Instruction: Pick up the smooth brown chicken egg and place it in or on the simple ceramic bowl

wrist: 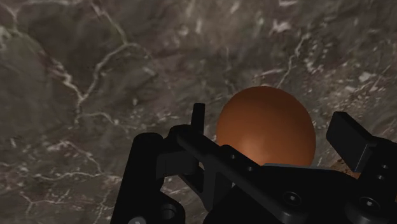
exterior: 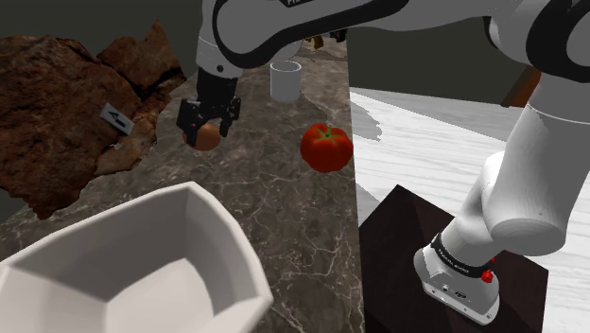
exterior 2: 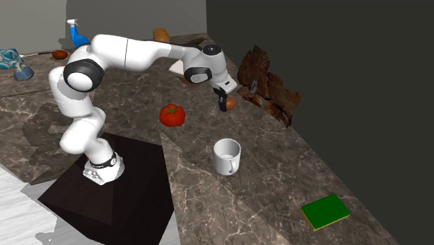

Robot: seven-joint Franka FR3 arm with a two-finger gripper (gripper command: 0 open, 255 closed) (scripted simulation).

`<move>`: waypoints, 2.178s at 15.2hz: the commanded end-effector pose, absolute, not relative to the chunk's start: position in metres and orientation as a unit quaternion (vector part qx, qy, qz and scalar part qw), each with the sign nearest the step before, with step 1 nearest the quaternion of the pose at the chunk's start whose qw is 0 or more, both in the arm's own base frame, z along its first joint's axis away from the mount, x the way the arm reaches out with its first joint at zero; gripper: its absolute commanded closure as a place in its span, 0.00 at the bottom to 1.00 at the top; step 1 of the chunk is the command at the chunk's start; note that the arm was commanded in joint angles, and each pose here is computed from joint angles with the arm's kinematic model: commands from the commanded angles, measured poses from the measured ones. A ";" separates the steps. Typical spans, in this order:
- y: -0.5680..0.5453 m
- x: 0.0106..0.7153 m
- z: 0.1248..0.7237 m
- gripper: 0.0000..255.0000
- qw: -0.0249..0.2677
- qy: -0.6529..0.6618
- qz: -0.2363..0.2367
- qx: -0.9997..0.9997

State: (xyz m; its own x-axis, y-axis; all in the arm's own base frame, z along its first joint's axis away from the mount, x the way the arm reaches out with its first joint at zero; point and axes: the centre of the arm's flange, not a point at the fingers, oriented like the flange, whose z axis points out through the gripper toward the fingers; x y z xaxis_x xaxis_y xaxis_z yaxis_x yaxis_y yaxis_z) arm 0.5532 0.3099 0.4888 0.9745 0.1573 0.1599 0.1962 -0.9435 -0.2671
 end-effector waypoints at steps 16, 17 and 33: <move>0.310 0.553 0.499 1.00 0.142 -0.090 -0.068 -0.983; 0.310 0.553 0.504 1.00 0.142 -0.090 -0.068 -0.983; 0.310 0.553 0.589 1.00 0.142 -0.090 -0.068 -0.983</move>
